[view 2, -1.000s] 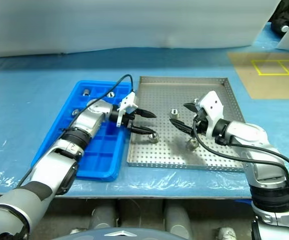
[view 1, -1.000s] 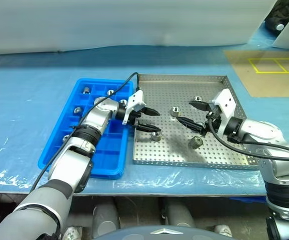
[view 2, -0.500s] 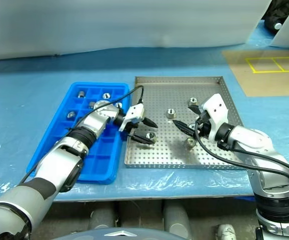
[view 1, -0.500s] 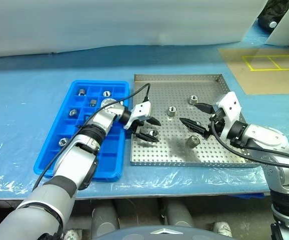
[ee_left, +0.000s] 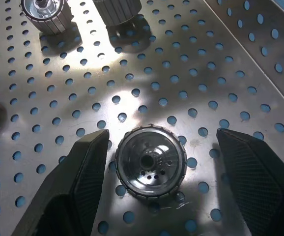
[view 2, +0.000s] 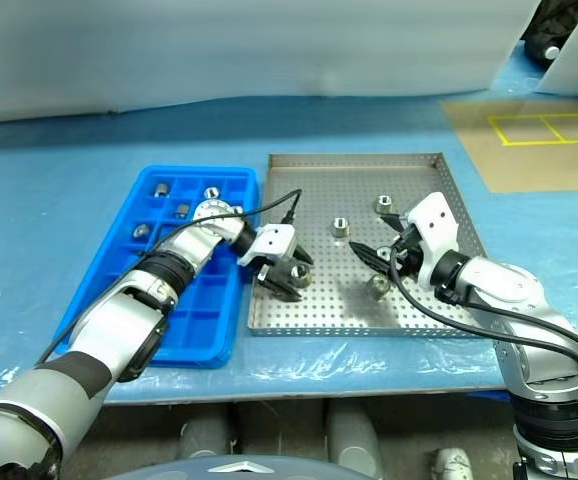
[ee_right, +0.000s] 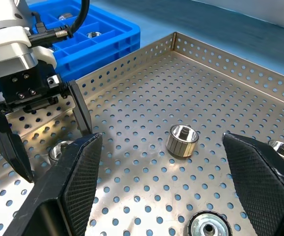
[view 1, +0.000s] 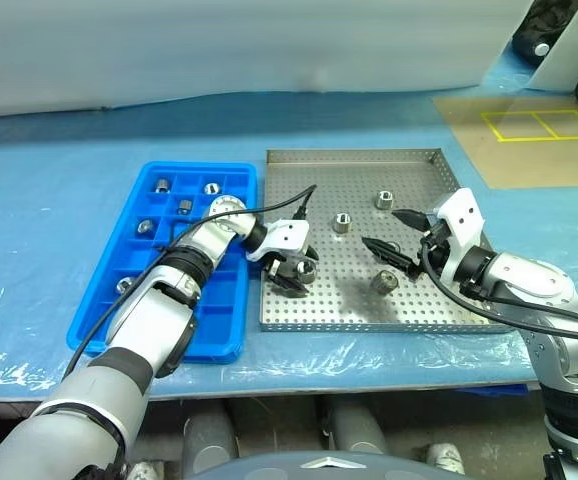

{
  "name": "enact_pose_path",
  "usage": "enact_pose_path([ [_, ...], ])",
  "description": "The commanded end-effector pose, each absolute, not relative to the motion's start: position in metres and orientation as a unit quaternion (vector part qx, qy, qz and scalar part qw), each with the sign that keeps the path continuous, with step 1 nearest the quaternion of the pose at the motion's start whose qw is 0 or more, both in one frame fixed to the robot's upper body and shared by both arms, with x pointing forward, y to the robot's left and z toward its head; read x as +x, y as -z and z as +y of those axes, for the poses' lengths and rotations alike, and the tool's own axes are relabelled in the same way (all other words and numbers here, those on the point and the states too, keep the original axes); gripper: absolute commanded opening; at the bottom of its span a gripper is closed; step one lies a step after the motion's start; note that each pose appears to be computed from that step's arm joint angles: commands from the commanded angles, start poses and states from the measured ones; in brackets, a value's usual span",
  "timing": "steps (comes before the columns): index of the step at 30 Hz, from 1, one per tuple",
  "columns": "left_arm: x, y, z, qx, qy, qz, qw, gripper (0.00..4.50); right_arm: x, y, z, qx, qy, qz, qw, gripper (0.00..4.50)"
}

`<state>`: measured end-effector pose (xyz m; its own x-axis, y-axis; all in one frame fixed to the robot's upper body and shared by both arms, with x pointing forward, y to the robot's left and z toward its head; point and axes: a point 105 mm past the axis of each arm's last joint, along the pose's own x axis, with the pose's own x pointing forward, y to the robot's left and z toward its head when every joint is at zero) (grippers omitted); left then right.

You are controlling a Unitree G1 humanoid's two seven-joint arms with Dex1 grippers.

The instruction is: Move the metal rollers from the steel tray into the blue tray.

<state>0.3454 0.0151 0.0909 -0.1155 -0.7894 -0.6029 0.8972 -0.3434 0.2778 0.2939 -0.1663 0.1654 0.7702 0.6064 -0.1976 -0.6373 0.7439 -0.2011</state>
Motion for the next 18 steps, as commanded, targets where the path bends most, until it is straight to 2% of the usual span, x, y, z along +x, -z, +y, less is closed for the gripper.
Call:
enact_pose_path([
  [1, 0.348, -0.082, 0.023, 0.355, 0.735, 0.103, 0.569, 3.69, 0.290, -0.176, -0.164, -0.142, -0.333, 0.032, 0.932, 4.02],
  [4, 0.349, -0.084, 0.020, 0.350, 0.734, 0.096, 0.574, 3.69, 0.290, -0.177, -0.165, -0.142, -0.331, 0.031, 0.932, 4.02],
  [7, 0.351, -0.084, 0.021, 0.354, 0.729, 0.100, 0.578, 3.15, 0.291, -0.177, -0.165, -0.143, -0.328, 0.029, 0.933, 4.02],
  [9, 0.352, -0.085, 0.020, 0.353, 0.726, 0.098, 0.583, 2.50, 0.291, -0.177, -0.165, -0.144, -0.328, 0.029, 0.933, 4.02],
  [12, 0.350, -0.086, 0.020, 0.344, 0.733, 0.099, 0.578, 2.50, 0.292, -0.177, -0.165, -0.145, -0.327, 0.028, 0.934, 4.02],
  [16, 0.352, -0.090, 0.019, 0.334, 0.730, 0.094, 0.589, 1.73, 0.293, -0.178, -0.164, -0.144, -0.327, 0.026, 0.933, 4.02],
  [18, 0.354, -0.093, 0.018, 0.323, 0.727, 0.095, 0.598, 1.73, 0.293, -0.178, -0.164, -0.143, -0.329, 0.025, 0.933, 4.02],
])
